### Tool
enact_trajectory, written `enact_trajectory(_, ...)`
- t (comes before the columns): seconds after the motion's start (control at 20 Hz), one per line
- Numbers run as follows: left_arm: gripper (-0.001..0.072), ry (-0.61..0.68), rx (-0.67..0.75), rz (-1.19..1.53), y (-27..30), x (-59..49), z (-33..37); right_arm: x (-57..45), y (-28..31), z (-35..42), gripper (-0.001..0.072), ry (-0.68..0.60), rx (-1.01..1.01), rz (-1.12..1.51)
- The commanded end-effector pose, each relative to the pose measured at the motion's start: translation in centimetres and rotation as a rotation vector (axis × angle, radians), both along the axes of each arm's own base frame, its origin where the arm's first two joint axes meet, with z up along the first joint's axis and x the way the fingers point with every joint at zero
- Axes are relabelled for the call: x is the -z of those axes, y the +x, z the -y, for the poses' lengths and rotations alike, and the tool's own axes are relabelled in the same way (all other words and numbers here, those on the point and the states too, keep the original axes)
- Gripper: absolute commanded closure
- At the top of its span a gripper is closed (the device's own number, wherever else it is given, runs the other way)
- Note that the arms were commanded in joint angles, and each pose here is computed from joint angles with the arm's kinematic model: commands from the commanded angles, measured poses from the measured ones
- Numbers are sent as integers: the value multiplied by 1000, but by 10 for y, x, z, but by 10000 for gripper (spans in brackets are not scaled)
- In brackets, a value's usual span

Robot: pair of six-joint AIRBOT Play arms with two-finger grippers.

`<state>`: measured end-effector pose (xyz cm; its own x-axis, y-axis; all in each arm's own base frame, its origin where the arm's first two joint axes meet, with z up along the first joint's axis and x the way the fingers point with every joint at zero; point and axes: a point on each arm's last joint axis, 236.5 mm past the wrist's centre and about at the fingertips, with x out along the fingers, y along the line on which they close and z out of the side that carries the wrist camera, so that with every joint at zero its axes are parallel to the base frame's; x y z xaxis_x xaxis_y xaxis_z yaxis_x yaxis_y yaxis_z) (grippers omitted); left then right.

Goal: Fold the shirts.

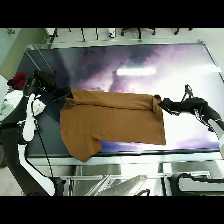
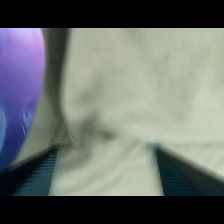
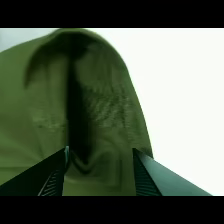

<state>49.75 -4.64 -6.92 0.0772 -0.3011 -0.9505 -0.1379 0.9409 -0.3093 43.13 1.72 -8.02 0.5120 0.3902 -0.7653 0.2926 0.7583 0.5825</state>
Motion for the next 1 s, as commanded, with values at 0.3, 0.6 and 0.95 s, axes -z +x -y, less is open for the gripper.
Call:
enact_trajectory(0.3, 13, 114, 79, -261, -100, -82, -25, -79, -96, 38, 81, 34, -167, -98)
enact_trajectory(0.6, 13, 66, 49, -429, -256, -28, -22, -10, -183, 23, 80, 12, -247, -295)
enact_trajectory(0.95, 15, -287, -176, -318, -296, 19, 24, 7, -189, 18, 81, 48, -240, -336)
